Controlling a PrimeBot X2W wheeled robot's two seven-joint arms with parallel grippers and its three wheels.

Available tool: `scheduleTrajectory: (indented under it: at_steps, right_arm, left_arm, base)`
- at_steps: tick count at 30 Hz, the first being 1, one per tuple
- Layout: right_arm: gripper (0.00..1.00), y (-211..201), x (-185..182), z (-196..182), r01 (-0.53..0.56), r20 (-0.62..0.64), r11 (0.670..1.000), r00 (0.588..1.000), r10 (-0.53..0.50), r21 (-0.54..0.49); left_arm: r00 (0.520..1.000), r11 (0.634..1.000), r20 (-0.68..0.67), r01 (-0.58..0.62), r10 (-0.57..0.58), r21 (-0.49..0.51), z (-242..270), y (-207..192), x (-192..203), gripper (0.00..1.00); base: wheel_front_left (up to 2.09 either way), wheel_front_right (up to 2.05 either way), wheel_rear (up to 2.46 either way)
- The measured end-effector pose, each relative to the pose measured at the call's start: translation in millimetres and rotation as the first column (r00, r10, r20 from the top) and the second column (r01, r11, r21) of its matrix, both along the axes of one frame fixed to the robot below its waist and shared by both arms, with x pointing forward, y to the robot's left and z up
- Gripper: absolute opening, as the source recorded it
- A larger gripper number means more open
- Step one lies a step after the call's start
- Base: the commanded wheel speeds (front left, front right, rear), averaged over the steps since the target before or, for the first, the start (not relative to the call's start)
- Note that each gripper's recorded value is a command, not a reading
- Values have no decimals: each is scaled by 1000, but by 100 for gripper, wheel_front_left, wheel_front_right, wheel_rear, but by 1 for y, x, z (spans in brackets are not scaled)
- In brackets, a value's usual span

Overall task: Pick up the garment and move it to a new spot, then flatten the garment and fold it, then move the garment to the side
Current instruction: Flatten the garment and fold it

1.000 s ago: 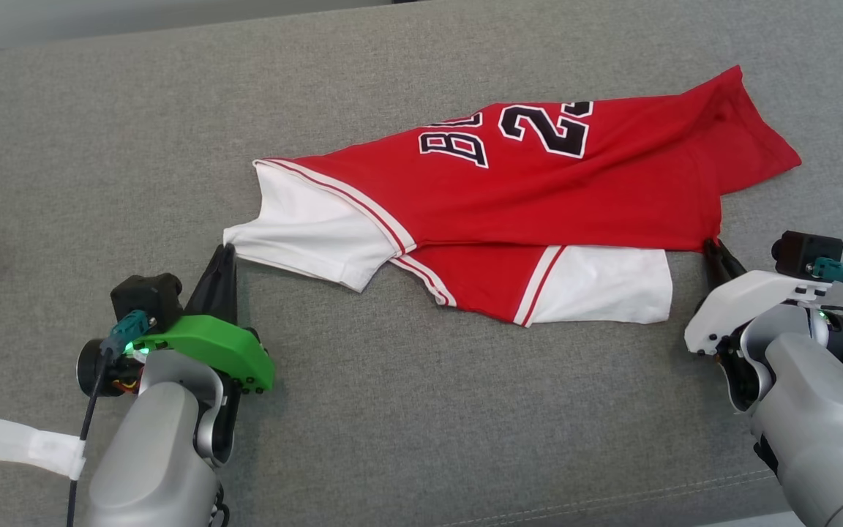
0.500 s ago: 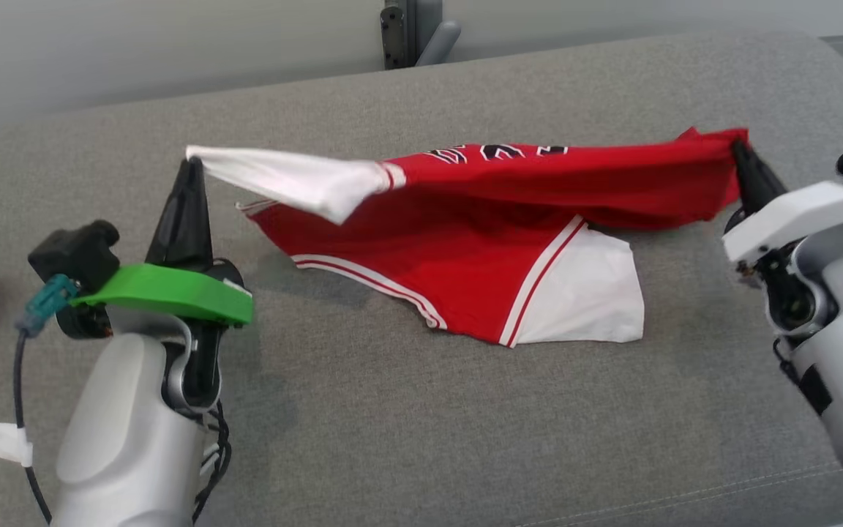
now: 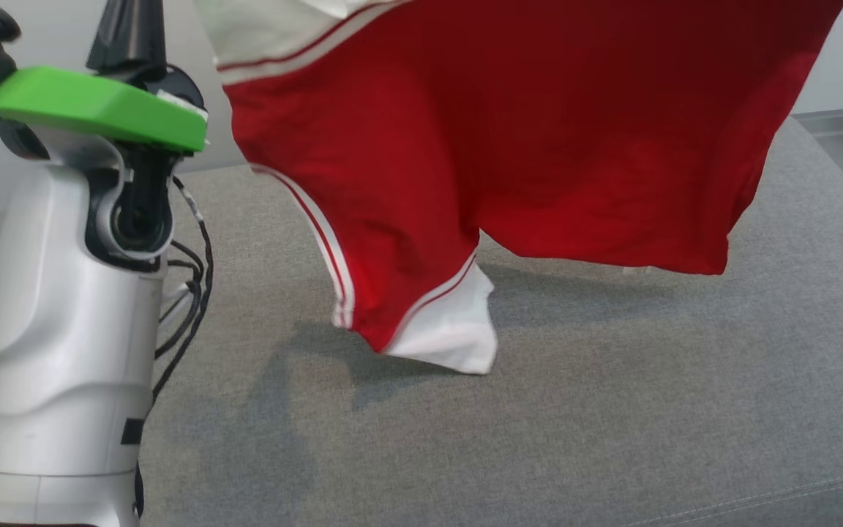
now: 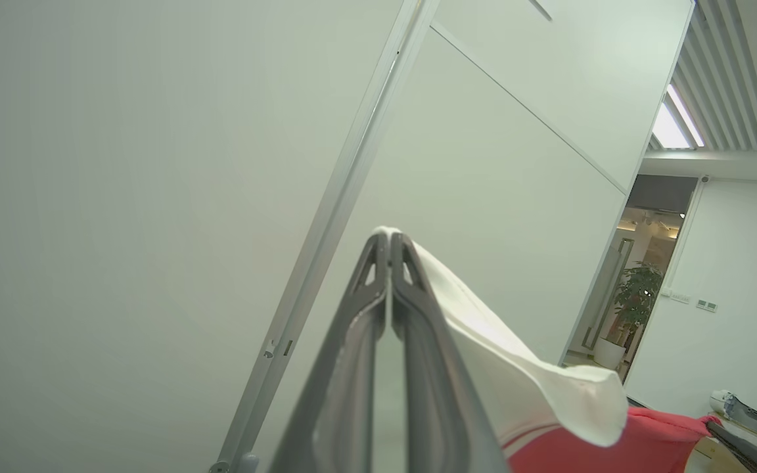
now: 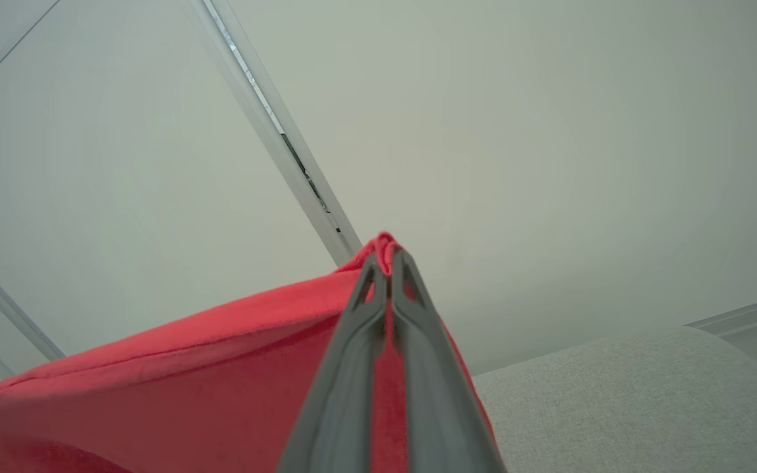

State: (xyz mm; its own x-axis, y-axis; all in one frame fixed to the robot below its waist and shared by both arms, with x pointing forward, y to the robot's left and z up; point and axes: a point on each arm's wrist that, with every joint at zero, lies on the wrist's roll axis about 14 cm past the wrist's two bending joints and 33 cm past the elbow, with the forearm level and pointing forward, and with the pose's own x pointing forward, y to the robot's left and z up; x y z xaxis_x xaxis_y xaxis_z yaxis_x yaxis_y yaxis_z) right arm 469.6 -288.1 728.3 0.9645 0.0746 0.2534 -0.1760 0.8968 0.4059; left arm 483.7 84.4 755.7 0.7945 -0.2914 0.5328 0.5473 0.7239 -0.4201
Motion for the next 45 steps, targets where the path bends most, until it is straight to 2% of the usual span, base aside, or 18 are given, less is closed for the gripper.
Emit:
scheduleTrajectory:
  at_steps: [4, 11, 17, 21, 24, 27, 30, 33, 37, 40, 41, 43, 45]
  right_arm:
    - [0, -3, -12, 38, 2, 48, 998, 999, 1, -58]
    - [0, -3, -32, 80, 8, 109, 993, 994, 5, -114]
    - [0, -2, -43, 101, 11, 159, 993, 987, 7, -115]
    - [0, 0, -38, 94, 23, 128, 988, 992, -3, -156]
    - [0, 9, -16, 66, 8, 17, 979, 1000, -4, -205]
    - [0, 15, 8, 48, 2, -66, 975, 998, -17, -221]
    - [0, 21, 32, 54, 24, -71, 964, 997, -44, -263]
    - [0, 29, 62, 66, 60, -26, 956, 997, -70, -286]
    - [0, 24, 106, 67, 167, 81, 933, 986, -148, -319]
    - [0, 26, 132, 80, 252, 239, 907, 955, -177, -338]
    - [0, 26, 132, 80, 252, 239, 907, 955, -177, -338]
    - [0, 30, 145, 91, 305, 358, 890, 917, -178, -338]
    - [0, 35, 161, 91, 329, 416, 876, 894, -169, -351]
  left_arm:
    - [997, 999, 84, -7, 2, 51, 46, 0, -13, 0]
    - [982, 996, 190, -33, 16, 86, 104, 1, -42, 0]
    - [978, 994, 208, -54, 33, 97, 118, 5, -54, 0]
    - [985, 992, 172, -52, 31, 116, 115, 4, -47, 0]
    - [999, 986, 40, -14, 7, 165, 94, -7, -21, 0]
    - [994, 972, -105, 41, -17, 229, 70, -21, 5, 0]
    - [992, 955, -127, 41, -3, 295, 80, -31, 27, 0]
    - [998, 930, -44, -28, 47, 366, 105, -36, 50, 0]
    - [991, 902, 91, -126, 97, 413, 110, -40, 91, 0]
    - [962, 898, 231, -226, 145, 377, 116, -35, 119, 0]
    - [962, 898, 231, -226, 145, 377, 116, -35, 119, 0]
    - [916, 900, 360, -297, 175, 320, 129, -30, 129, 0]
    - [891, 906, 421, -311, 172, 288, 133, -29, 140, 0]
  base:
    - [0, 0, 0]
    - [0, 0, 0]
    - [0, 0, 0]
    - [0, 0, 0]
    - [0, 0, 0]
    - [0, 0, 0]
    - [0, 0, 0]
    - [0, 0, 0]
    - [0, 0, 0]
    - [0, 0, 0]
    - [0, 0, 0]
    - [0, 0, 0]
    - [0, 0, 0]
